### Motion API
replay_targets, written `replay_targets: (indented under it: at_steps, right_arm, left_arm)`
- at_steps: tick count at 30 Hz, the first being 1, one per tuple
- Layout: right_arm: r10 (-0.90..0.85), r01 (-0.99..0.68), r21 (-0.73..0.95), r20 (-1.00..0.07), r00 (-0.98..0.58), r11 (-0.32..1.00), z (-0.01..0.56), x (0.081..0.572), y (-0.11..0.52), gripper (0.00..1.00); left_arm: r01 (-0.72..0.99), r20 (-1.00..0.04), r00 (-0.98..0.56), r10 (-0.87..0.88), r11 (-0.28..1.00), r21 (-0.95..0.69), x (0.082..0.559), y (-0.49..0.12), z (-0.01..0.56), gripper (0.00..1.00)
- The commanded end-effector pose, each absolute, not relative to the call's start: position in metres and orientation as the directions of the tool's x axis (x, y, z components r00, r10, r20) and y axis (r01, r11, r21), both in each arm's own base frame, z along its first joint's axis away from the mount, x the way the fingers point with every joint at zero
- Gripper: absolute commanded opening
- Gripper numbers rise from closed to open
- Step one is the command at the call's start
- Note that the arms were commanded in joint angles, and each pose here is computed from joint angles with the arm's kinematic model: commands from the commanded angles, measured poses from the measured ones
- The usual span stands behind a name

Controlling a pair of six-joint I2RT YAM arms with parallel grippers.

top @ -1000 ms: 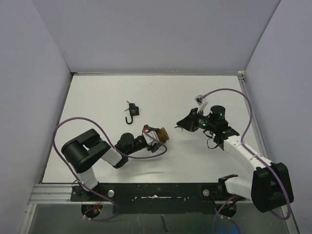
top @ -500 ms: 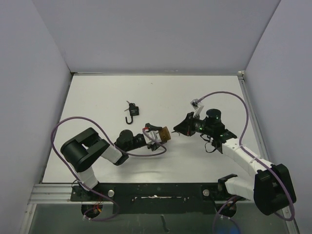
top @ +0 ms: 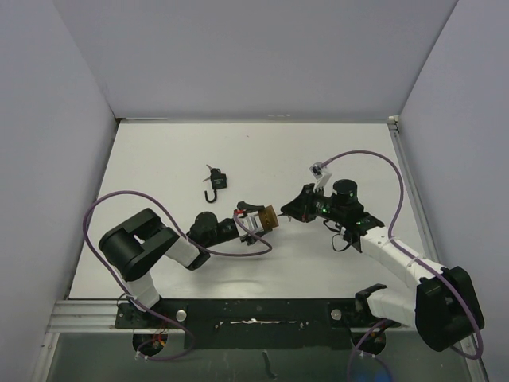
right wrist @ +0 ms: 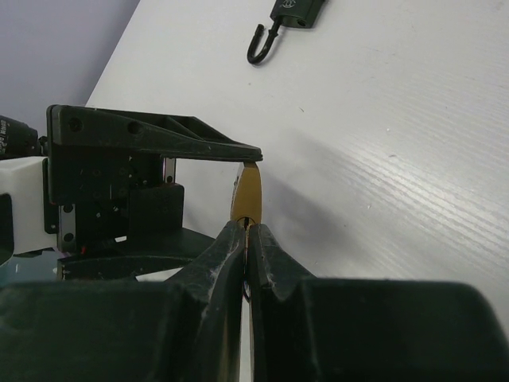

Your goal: Unlock with the key

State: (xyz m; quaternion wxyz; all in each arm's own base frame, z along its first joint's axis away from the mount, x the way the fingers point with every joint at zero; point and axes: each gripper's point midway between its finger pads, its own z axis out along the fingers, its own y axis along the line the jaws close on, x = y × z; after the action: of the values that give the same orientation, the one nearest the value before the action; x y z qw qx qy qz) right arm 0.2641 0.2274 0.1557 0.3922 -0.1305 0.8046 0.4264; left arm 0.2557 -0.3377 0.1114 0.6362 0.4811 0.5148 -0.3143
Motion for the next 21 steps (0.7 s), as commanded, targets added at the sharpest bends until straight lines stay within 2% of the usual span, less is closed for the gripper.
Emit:
replay_targets:
  at_steps: [1, 21]
  right_arm:
    - [0.160, -0.564, 0.569, -0.774, -0.612, 0.598, 0.170, 0.271, 0.232, 0.00]
    - [0.159, -0.553, 0.574, -0.767, -0.622, 0.603, 0.160, 0.273, 0.237, 0.00]
  left_arm:
    - [0.810, -0.876, 0.477, -0.076, 0.424, 0.405, 0.266, -0.345, 0.197, 0.00]
    - [0.805, -0.869, 0.487, -0.086, 0.430, 0.409, 0.261, -0.346, 0.203, 0.00]
